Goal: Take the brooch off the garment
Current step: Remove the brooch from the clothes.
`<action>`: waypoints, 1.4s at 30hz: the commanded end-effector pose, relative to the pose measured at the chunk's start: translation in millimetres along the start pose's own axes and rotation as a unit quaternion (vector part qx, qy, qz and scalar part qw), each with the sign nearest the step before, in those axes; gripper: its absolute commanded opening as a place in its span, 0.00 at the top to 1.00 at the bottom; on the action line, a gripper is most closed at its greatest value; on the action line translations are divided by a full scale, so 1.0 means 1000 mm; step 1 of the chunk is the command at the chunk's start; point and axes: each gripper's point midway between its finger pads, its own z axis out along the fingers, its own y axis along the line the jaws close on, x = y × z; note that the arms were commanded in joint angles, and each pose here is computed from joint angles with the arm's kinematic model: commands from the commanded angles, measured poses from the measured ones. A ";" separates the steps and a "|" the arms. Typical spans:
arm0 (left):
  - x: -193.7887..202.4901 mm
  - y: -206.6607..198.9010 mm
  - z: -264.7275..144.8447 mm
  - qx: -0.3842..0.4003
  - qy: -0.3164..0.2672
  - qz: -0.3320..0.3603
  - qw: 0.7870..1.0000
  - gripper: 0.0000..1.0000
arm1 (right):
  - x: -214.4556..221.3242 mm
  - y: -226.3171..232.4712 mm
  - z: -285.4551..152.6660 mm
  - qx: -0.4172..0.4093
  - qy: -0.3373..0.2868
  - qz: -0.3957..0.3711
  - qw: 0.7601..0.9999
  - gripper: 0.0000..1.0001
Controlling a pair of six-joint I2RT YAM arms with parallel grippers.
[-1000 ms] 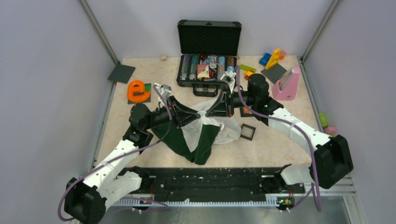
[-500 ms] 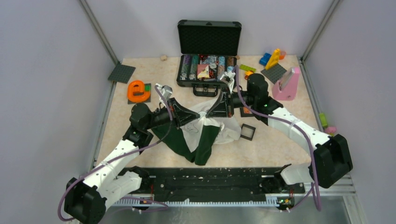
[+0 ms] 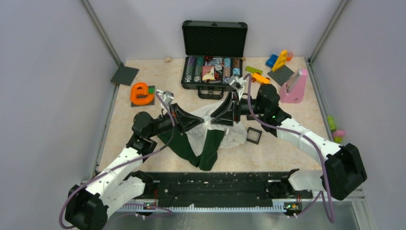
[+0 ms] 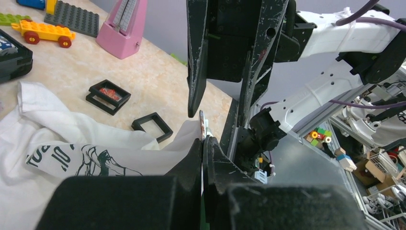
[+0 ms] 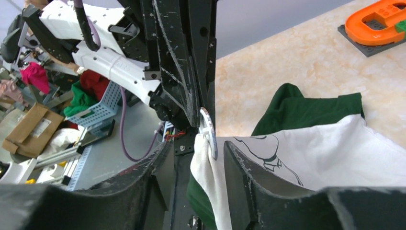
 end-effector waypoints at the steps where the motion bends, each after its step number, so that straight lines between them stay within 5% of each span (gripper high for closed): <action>1: -0.026 -0.021 0.000 0.035 -0.048 0.028 0.998 1.00 | -0.020 0.009 0.001 0.006 -0.043 -0.054 0.998 0.54; 10: -0.027 -0.027 -0.001 0.046 -0.048 0.032 0.997 1.00 | -0.012 -0.002 0.007 0.014 -0.043 -0.050 0.998 0.42; 14: -0.026 -0.026 0.000 0.046 -0.045 0.031 0.997 1.00 | -0.011 0.003 0.011 -0.007 -0.045 -0.047 0.998 0.55; 29: -0.026 -0.025 -0.001 0.041 -0.048 0.037 0.997 1.00 | -0.007 0.005 0.018 -0.019 -0.038 -0.041 0.998 0.80; 33: -0.026 -0.025 -0.001 0.040 -0.047 0.038 0.997 1.00 | -0.003 0.006 0.018 -0.021 -0.031 -0.041 0.998 0.63; 42: -0.028 -0.027 -0.001 0.045 -0.048 0.042 0.997 1.00 | 0.010 -0.002 0.017 -0.013 -0.020 -0.036 0.999 0.54</action>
